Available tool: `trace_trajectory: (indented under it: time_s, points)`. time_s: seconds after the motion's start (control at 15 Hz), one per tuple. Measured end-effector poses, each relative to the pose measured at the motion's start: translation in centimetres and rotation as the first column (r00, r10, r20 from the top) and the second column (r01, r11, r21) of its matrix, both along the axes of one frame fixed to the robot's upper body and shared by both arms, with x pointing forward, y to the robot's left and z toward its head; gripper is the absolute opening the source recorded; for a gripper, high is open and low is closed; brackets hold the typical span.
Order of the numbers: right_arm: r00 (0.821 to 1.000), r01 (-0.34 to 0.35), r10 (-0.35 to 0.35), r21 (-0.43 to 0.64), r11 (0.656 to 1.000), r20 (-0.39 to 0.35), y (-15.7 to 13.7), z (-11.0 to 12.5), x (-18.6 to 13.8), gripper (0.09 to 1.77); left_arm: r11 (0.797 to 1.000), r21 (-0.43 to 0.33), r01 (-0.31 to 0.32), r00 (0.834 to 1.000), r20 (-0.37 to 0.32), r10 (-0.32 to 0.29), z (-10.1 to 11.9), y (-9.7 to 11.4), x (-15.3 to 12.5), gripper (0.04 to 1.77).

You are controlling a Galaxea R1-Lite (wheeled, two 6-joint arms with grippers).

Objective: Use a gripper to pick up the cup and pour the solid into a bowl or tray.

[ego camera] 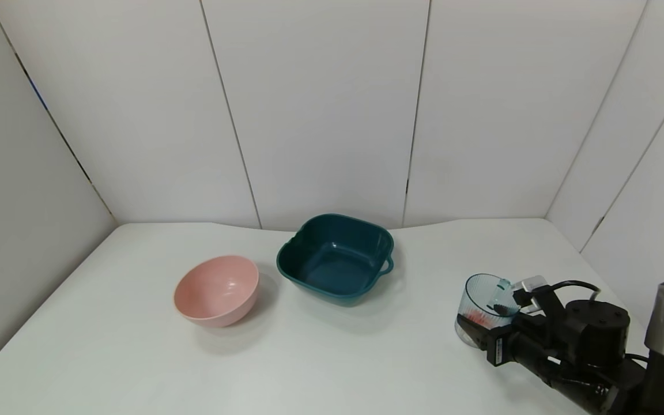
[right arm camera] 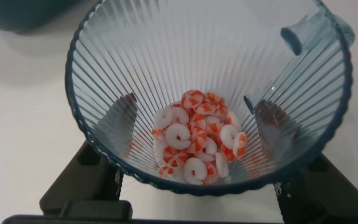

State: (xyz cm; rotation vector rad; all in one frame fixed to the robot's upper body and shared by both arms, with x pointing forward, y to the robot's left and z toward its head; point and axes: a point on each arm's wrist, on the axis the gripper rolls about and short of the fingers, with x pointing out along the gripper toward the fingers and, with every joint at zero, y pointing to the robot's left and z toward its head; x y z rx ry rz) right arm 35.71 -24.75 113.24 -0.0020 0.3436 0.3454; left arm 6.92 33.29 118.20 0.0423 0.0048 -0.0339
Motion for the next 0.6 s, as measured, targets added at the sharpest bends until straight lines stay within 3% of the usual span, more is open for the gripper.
trace_trajectory:
  time_s: [0.6]
  points:
    - [1.0, -0.003, 0.003, 0.001, 1.0, -0.001, 0.03, 0.02, -0.05, 1.34, 1.0, 0.0, 0.0, 1.0, 0.0, 0.0, 0.0, 0.0, 0.0, 1.72]
